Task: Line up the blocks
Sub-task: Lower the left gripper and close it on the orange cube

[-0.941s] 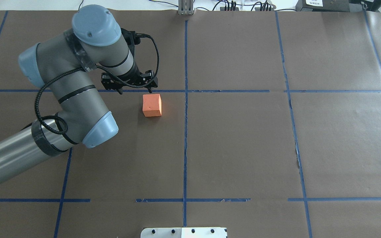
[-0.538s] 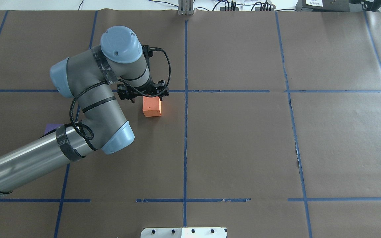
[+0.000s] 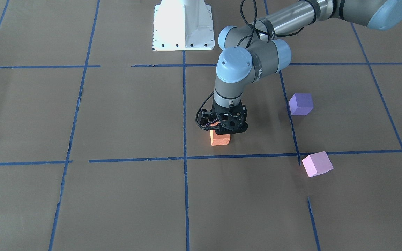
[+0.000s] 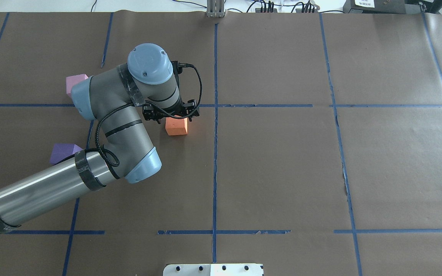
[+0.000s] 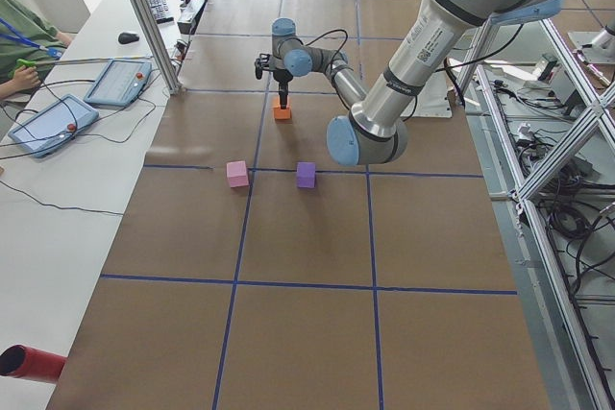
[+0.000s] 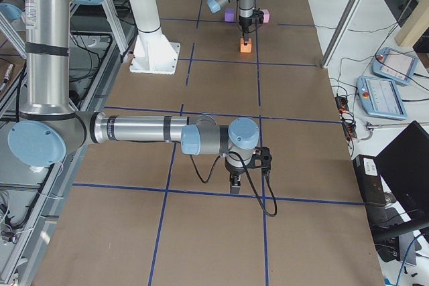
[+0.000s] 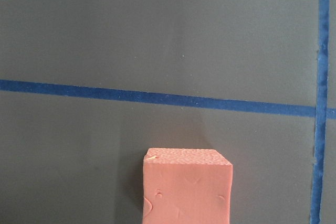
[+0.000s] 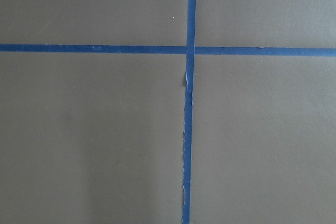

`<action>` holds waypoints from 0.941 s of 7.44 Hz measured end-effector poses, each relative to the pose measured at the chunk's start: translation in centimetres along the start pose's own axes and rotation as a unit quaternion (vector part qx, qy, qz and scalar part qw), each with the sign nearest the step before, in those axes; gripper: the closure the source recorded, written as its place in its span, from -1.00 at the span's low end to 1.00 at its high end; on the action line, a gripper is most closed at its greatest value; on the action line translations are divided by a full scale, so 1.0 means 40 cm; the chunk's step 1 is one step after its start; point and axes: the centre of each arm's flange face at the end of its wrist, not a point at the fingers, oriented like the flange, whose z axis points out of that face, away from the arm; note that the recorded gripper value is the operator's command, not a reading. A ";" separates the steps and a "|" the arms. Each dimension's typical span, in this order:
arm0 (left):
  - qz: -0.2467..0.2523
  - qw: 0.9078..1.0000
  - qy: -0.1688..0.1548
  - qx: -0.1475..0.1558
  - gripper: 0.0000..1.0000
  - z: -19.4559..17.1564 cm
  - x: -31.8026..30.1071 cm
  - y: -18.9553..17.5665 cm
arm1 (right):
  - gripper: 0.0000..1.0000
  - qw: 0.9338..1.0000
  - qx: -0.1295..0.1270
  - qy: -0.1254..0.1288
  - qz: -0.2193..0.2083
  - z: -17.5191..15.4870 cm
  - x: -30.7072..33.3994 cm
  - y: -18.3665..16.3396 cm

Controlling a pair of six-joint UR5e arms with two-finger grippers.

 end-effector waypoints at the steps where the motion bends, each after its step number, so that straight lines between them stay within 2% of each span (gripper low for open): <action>1: 0.002 1.000 0.002 0.005 -1.00 0.019 0.000 -0.003 | -1.00 1.000 0.000 0.000 0.000 0.000 0.000 0.000; 3: 0.002 1.000 0.000 0.012 -0.99 0.053 0.003 0.003 | -1.00 1.000 0.000 0.000 0.000 0.000 0.000 0.000; 4: 0.001 1.000 -0.001 0.010 -0.60 0.068 0.007 0.015 | -1.00 1.000 0.000 0.000 0.000 0.000 0.000 0.000; 6: 0.000 1.000 0.000 0.009 0.95 0.073 0.014 0.025 | -1.00 1.000 0.000 0.000 0.000 0.000 0.000 0.000; 7: -0.001 1.000 0.001 0.010 1.00 0.068 0.015 0.025 | -1.00 1.000 0.000 0.000 0.000 -0.001 0.000 0.000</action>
